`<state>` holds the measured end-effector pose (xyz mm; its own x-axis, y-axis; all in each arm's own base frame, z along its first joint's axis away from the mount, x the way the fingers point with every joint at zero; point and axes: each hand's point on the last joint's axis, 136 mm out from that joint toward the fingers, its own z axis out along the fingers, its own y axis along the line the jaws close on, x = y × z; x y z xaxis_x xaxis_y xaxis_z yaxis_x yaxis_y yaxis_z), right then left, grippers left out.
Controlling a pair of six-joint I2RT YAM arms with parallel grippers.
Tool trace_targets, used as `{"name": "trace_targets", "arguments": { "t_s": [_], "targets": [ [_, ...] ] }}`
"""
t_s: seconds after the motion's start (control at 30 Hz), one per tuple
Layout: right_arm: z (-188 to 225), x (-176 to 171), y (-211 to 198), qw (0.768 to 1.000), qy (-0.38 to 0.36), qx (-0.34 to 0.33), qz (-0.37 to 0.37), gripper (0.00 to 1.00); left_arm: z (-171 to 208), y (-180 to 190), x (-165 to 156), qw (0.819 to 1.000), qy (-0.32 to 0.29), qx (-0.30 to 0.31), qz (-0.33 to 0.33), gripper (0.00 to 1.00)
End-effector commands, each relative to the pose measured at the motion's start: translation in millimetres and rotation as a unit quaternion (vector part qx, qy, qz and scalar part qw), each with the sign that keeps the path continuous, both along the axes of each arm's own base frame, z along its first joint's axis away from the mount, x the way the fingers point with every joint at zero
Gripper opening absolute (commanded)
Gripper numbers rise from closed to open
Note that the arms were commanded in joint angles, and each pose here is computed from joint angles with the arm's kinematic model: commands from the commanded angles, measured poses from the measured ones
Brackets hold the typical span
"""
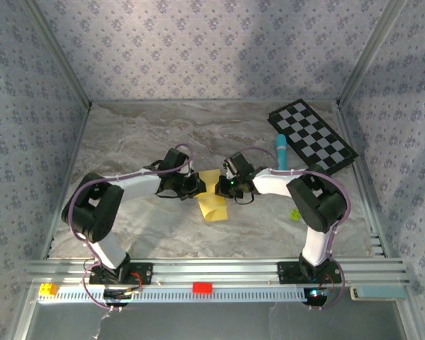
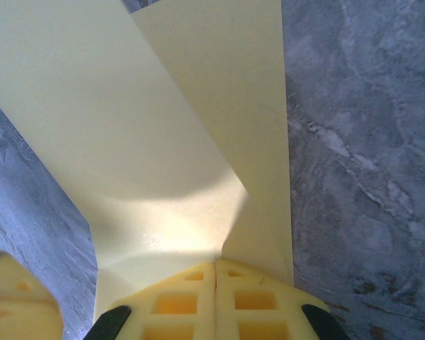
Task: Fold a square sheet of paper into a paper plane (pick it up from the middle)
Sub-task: First fold the square sheet of paper in half at the center of the table.
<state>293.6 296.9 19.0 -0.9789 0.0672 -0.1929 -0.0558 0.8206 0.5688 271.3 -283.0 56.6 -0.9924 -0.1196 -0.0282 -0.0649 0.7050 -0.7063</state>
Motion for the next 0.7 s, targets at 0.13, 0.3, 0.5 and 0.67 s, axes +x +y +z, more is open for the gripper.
{"name": "trace_targets", "arguments": {
  "t_s": [0.13, 0.3, 0.5, 0.67],
  "targets": [
    [-50.9, -41.2, -49.2, 0.990, 0.086, -0.112, -0.017, 0.00, -22.4, -0.8, -19.0, 0.999, 0.046, -0.007, 0.000, 0.09],
    [-52.5, -42.3, -52.1, 0.989, 0.087, -0.116, -0.018, 0.00, -46.3, 15.2, -31.7, 0.998, 0.055, 0.036, -0.005, 0.09],
    [-54.2, -43.2, -53.5, 0.989, 0.088, -0.117, -0.021, 0.00, -56.0, 22.6, -38.6, 0.997, 0.054, 0.047, -0.012, 0.09],
    [-52.8, -43.1, -53.2, 0.989, 0.087, -0.117, -0.021, 0.00, -26.2, 14.6, -28.1, 0.999, 0.026, 0.018, -0.002, 0.09]
  ]
}}
